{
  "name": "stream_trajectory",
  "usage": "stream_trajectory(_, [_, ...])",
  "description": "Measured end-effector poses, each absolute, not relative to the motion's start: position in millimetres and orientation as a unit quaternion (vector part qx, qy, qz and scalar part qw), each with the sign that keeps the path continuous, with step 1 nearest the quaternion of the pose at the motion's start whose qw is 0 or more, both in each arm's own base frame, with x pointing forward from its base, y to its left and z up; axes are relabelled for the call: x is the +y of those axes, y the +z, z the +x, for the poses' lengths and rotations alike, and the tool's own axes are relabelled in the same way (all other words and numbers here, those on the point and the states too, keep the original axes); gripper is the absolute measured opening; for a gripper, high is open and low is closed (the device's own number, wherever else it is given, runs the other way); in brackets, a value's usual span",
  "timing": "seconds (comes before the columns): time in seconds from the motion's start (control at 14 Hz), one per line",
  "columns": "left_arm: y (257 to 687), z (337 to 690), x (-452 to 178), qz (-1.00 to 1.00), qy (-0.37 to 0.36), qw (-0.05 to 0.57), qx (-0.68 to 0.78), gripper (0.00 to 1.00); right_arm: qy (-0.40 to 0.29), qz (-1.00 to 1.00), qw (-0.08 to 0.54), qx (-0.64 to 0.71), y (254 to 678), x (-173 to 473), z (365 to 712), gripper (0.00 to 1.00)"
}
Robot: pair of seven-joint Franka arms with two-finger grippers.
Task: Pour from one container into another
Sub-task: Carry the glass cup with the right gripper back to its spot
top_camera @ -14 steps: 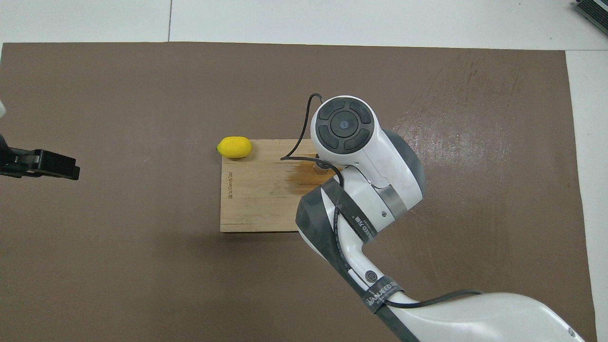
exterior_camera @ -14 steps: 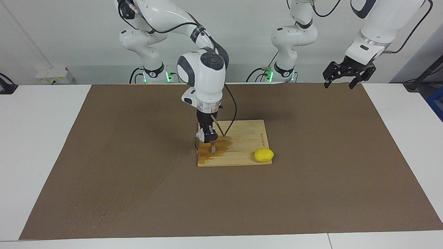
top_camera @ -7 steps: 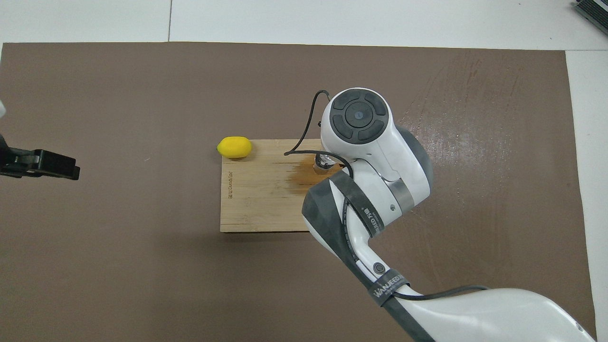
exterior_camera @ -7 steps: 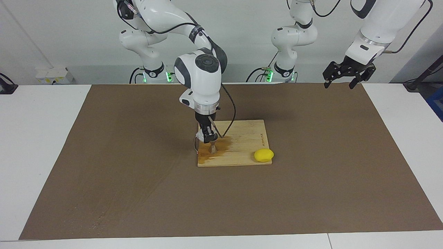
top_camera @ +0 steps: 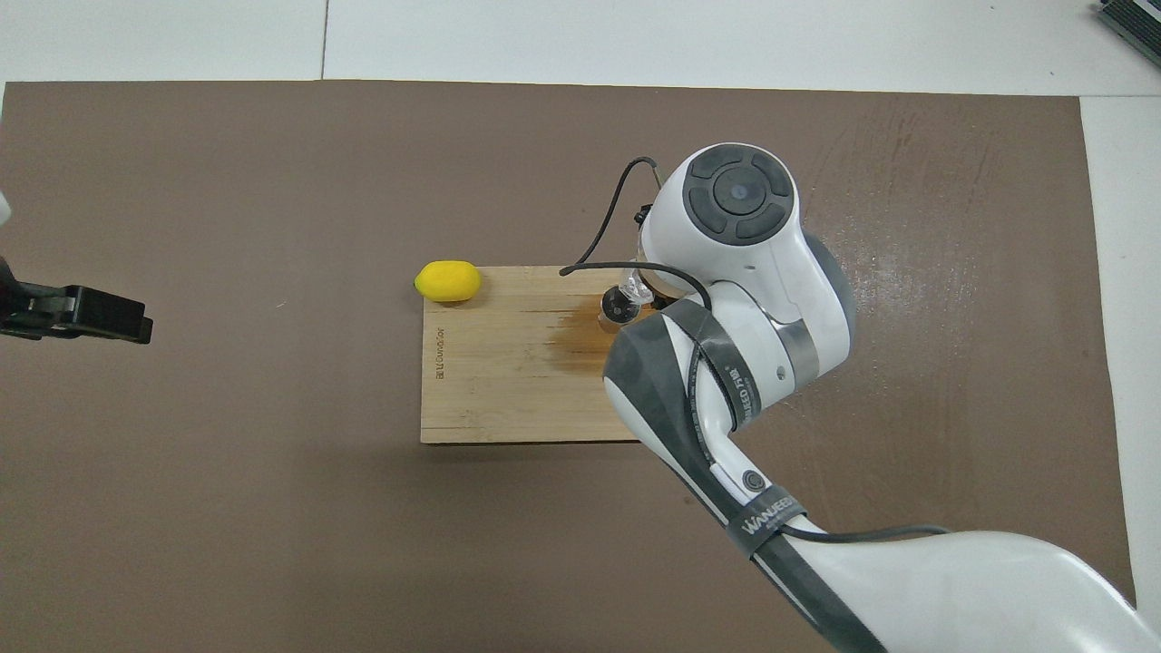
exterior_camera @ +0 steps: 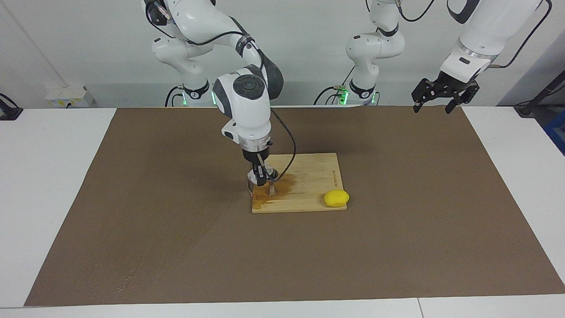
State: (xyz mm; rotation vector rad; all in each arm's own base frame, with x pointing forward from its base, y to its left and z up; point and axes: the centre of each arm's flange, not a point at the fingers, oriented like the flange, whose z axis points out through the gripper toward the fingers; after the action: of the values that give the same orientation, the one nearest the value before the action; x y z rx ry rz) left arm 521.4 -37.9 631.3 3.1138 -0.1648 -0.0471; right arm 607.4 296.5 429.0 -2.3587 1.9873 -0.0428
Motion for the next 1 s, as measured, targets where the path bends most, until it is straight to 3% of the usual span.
stream_trajectory(0.28, [631,521,-38,0.998,-0.015,0.012,-0.053,1.00,0.047,-0.731,0.048,0.679,414,241,628,0.51])
stream_trajectory(0.57, [631,521,-38,0.998,-0.015,0.012,-0.053,1.00,0.125,-0.687,0.113,0.706,385,151,648,0.51])
stream_trajectory(1.0, [631,521,-38,0.998,-0.015,0.012,-0.053,1.00,0.169,-0.681,0.157,0.695,313,23,618,0.51])
